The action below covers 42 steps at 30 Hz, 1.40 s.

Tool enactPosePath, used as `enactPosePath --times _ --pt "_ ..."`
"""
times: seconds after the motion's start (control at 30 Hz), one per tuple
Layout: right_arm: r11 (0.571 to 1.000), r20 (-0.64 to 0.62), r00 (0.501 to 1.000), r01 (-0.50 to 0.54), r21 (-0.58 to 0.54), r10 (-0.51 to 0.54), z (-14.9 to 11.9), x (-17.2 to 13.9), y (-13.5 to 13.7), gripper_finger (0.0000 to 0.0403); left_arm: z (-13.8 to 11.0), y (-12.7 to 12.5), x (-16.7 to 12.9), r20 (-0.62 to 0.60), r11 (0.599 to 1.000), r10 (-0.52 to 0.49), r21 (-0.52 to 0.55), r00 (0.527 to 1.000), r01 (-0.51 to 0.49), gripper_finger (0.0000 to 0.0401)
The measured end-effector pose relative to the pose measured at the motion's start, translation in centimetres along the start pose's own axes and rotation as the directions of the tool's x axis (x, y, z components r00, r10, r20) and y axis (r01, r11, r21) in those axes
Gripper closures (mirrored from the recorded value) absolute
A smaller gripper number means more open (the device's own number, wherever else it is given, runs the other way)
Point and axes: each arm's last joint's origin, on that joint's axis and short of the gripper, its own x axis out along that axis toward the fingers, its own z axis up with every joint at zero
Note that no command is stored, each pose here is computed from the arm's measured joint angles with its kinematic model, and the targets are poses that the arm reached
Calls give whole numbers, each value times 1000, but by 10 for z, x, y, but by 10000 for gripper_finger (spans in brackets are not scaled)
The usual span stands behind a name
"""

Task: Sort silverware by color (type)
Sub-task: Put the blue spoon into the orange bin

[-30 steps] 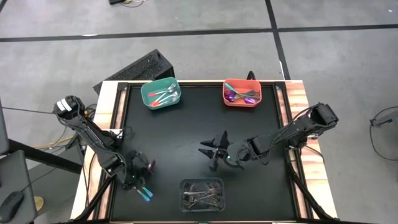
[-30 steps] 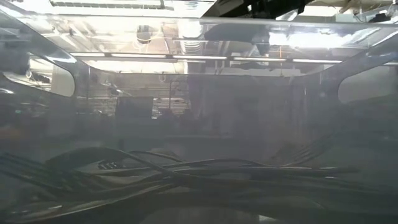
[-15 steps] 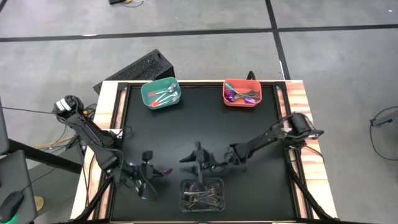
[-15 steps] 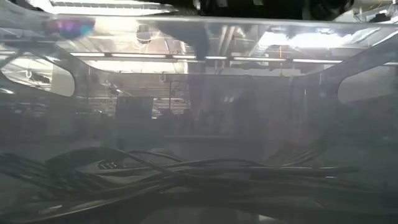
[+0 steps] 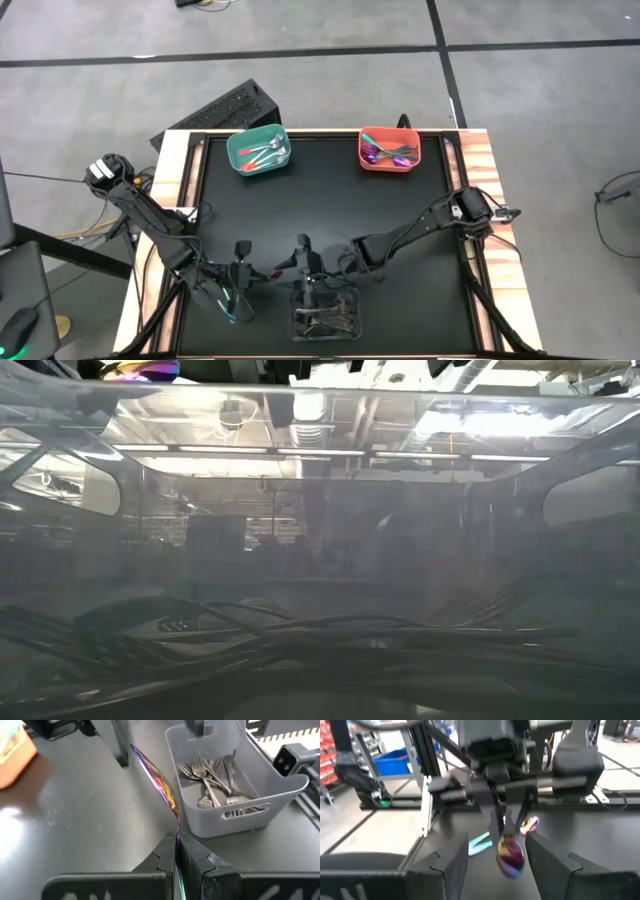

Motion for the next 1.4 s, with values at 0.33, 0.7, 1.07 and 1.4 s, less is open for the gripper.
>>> enactPosePath --times 0.33,0.7,1.07,1.4 --pt "1000 54 998 -24 7 24 12 0 9 213 11 3 4 81 998 -1 64 997 -5 401" --pt "1000 42 999 -30 6 29 11 1 8 353 12 4 5 75 997 -6 74 997 0 401" --pt "999 56 998 2 -44 1 12 -1 12 346 11 3 5 64 994 -45 107 997 37 401" --pt "1000 26 1000 -12 -24 13 8 -1 17 222 10 1 3 63 988 -61 149 996 51 401"
